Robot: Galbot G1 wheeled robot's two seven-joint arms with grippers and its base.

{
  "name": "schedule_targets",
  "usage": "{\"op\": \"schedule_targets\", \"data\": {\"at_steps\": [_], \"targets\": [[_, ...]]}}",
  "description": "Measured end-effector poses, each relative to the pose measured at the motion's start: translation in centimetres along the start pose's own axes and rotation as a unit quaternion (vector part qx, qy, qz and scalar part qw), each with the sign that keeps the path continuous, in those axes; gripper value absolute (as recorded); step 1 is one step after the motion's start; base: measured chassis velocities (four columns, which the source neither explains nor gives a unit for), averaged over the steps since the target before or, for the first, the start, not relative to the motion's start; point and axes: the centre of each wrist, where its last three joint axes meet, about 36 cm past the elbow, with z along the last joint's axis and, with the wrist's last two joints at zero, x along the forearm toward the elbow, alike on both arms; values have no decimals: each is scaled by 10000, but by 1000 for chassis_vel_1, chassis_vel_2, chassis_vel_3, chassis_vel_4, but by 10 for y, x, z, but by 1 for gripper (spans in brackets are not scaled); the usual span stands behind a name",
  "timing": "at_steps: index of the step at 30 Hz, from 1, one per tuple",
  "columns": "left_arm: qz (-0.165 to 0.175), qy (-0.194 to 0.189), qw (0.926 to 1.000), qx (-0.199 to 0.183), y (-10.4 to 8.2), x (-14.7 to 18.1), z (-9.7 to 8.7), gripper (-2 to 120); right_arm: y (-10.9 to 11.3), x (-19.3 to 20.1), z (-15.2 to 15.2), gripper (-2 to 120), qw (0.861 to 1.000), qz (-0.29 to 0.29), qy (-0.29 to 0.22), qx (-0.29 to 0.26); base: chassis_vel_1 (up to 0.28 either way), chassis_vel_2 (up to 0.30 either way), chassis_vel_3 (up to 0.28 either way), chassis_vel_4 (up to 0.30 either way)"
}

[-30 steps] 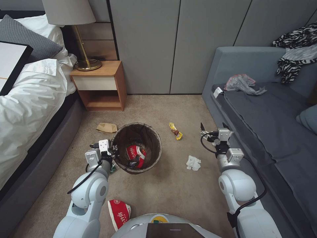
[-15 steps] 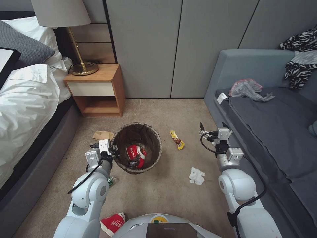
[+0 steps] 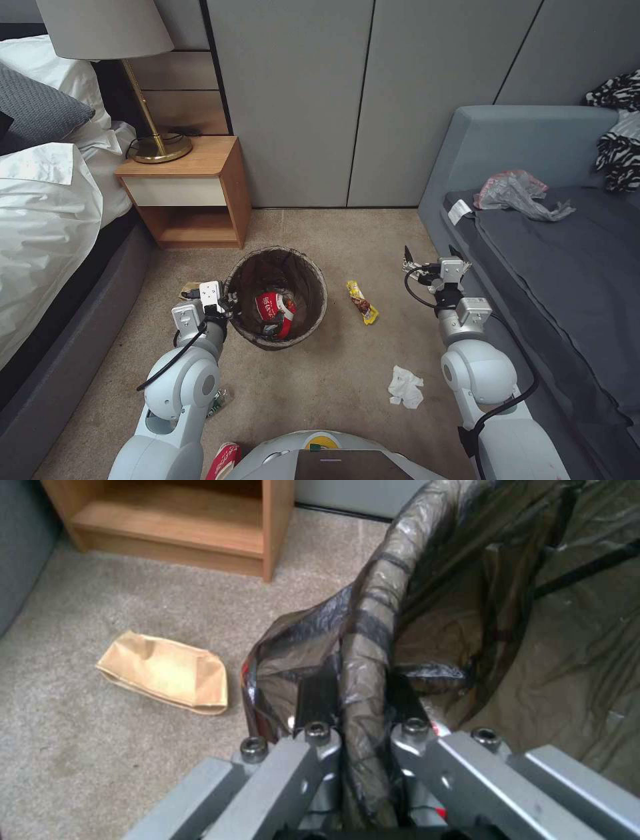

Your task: Pick up the trash bin, then pick up the garbage from the floor and place it into the trash bin.

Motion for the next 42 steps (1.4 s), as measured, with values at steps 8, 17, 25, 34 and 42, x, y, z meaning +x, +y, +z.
{"op": "schedule_targets", "data": {"at_steps": [8, 17, 25, 34, 42], "targets": [[1, -1, 10000, 3, 0, 2, 0, 2, -4, 8, -12, 100, 9982, 30, 583, 136, 0, 0, 0, 0], [-6, 15, 10000, -11, 0, 3, 1, 2, -23, 25, -41, 100, 9782, -285, 2056, -111, 0, 0, 0, 0], [-7, 30, 10000, -36, 1, 1, 2, 2, -34, 34, -44, 100, 9693, -654, 2369, -28, 0, 0, 0, 0], [3, 60, 10000, -32, 3, -2, 2, 2, -41, 49, -32, 100, 9518, -1014, 2872, 357, 0, 0, 0, 0], [9, 69, 10000, -31, 3, -3, 3, 2, -42, 54, -19, 100, 9420, -1062, 3155, 432, 0, 0, 0, 0]]}}
